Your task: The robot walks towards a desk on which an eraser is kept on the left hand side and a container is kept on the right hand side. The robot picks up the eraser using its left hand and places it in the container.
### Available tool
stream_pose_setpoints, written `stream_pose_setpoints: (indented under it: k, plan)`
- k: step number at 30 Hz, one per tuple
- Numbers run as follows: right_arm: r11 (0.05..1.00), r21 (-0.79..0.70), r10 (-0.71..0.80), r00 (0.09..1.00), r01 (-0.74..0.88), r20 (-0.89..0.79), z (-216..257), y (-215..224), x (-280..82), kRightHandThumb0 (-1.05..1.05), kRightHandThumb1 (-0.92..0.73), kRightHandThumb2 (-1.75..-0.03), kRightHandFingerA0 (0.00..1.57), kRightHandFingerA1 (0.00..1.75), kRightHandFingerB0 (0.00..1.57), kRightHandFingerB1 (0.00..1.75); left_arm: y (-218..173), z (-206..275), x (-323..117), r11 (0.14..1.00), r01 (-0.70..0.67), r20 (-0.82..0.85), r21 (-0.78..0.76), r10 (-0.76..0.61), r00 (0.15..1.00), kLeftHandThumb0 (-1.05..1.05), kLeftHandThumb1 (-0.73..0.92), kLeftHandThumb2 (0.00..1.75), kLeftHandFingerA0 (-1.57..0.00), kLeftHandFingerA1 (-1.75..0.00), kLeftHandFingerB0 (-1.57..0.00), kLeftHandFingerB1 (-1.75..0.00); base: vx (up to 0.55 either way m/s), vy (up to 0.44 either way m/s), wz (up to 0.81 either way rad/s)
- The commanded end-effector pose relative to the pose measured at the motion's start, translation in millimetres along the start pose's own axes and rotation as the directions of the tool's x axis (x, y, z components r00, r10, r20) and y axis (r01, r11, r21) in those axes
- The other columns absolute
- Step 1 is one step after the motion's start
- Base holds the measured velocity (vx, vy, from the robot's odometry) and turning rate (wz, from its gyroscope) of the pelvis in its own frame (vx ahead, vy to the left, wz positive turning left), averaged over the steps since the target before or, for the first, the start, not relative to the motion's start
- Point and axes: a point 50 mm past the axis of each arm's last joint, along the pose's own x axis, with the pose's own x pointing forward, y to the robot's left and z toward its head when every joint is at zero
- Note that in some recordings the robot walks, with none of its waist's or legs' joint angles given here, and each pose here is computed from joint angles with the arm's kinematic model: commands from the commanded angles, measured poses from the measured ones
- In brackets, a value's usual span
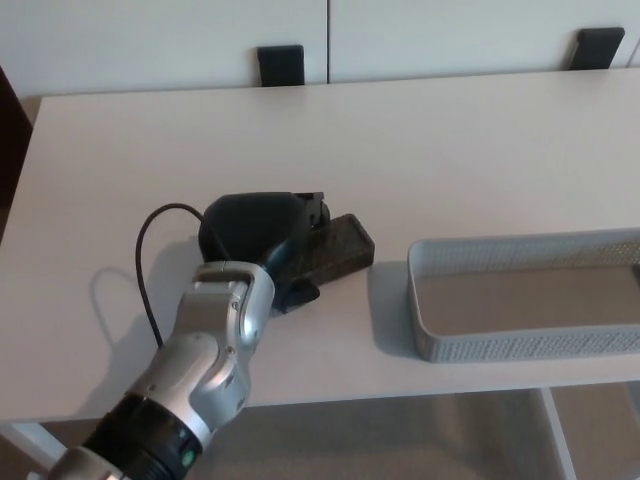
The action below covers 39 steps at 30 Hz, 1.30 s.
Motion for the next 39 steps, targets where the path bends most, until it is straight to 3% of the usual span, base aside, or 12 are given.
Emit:
stream_pose_setpoints:
  k: [1, 14, 17, 19, 27, 28, 31, 33, 35, 36, 37, 39]
  plan:
    - [0.999, -0.021, 0.034, 0.999, -0.035, -0.029, -0.4, -7.1, -0.3, -0.36, -0.48, -0.55, 0.65, 0.45, 0.61, 0.4, -29.7, -35.2, -7.7, 0.957, 0.29, -0.109, -0.004, -0.288, 0.951, -0.5, 0.7, 0.64, -1.15, -0.89, -0.74, -0.57, 0.0, 0.0, 0.0]
    - [0.997, -0.063, 0.043, 0.998, -0.046, -0.041, -0.5, -7.7, 1.2, -0.37, -0.49, -0.55, 0.65, 0.45, 0.61, 0.4, 20.5, -32.5, -10.5, 0.98, -0.043, 0.006, -0.196, 0.045, 0.999, -0.47, 0.65, 0.8, -1.16, -1.64, -0.92, -0.93, 0.0, 0.0, 0.0]
    - [0.996, -0.067, 0.049, 0.998, -0.052, -0.044, -1.0, -6.9, 0.5, -0.37, -0.49, -0.55, 0.65, 0.45, 0.61, 0.4, 37.8, -31.0, -12.0, 0.975, -0.081, 0.02, -0.205, 0.087, 0.996, -0.45, 0.6, 0.79, -1.29, -1.4, -0.92, -0.75, 0.0, 0.0, 0.0]
    - [0.996, -0.076, 0.05, 0.998, -0.054, -0.049, -1.5, -6.2, -0.7, -0.37, -0.5, -0.55, 0.65, 0.44, 0.61, 0.4, 49.7, -28.1, -14.3, 0.97, -0.108, 0.034, -0.218, 0.118, 0.992, -0.42, 0.47, 1.07, -1.39, -1.33, -0.94, -0.96, 0.0, 0.0, 0.0]
    - [0.993, -0.104, 0.046, 0.997, -0.052, -0.058, -0.8, -6.7, -0.2, -0.45, -0.44, -0.75, 0.58, 0.54, 0.53, 0.49, 70.1, -9.2, -23.7, 0.959, -0.16, 0.1, -0.232, 0.187, 0.977, -0.57, 0.48, 1.05, -1.46, -1.47, -1.08, -1.24, 0.0, 0.0, 0.0]
    - [0.993, -0.103, 0.045, 0.997, -0.051, -0.057, -0.5, -6.9, 0.2, -0.45, -0.44, -0.74, 0.58, 0.54, 0.54, 0.49, 72.7, -3.9, -25.6, 0.959, -0.161, 0.112, -0.235, 0.191, 0.975, -0.51, 0.6, 0.84, -1.27, -1.65, -0.96, -1.35, 0.0, 0.0, 0.0]
    - [0.994, -0.103, 0.043, 0.997, -0.048, -0.058, -0.4, -8.0, 1.3, -0.4, -0.5, -0.56, 0.62, 0.43, 0.61, 0.39, 78.8, 11.9, -30.0, 0.958, -0.176, 0.176, -0.225, 0.218, 0.96, -0.66, 0.71, 0.74, -1.3, -1.56, -0.86, -0.82, 0.0, 0.0, 0.0]
    - [0.993, -0.108, 0.045, 0.997, -0.051, -0.058, 0.5, -7.9, 0.8, -0.39, -0.5, -0.55, 0.65, 0.43, 0.61, 0.39, 80.5, 22.4, -35.1, 0.952, -0.175, 0.226, -0.25, 0.233, 0.946, -0.65, 0.53, 1.06, -1.48, -1.47, -0.97, -1.08, 0.0, 0.0, 0.0]
    - [0.991, -0.128, 0.043, 0.998, -0.049, -0.052, 1.5, -8.7, 1.2, -0.41, -0.5, -0.56, 0.62, 0.43, 0.6, 0.39, 81.1, 34.3, -38.3, 0.958, -0.172, 0.27, -0.231, 0.233, 0.934, -0.68, 0.62, 0.75, -1.25, -1.66, -0.96, -1.35, 0.0, 0.0, 0.0]
    - [0.99, -0.131, 0.044, 0.998, -0.05, -0.051, 2.4, -8.8, 1.8, -0.41, -0.51, -0.55, 0.63, 0.43, 0.6, 0.39, 77.8, 44.3, -39.7, 0.965, -0.17, 0.305, -0.198, 0.225, 0.925, -0.7, 0.53, 1.09, -1.43, -1.44, -0.99, -1.12, 0.0, 0.0, 0.0]
    - [0.99, -0.131, 0.045, 0.998, -0.052, -0.052, 2.2, -8.5, 1.7, -0.41, -0.5, -0.55, 0.63, 0.43, 0.6, 0.39, 74.4, 49.2, -40.4, 0.97, -0.161, 0.33, -0.181, 0.214, 0.919, -0.73, 0.73, 0.83, -1.21, -1.5, -0.94, -1.11, 0.0, 0.0, 0.0]
    - [0.989, -0.139, 0.048, 0.997, -0.055, -0.055, 2.7, -7.7, 2.3, -0.42, -0.5, -0.55, 0.64, 0.43, 0.6, 0.39, 65.8, 62.1, -40.6, 0.976, -0.124, 0.351, -0.177, 0.18, 0.919, -0.76, 0.66, 0.94, -1.32, -1.47, -0.95, -0.87, 0.0, 0.0, 0.0]
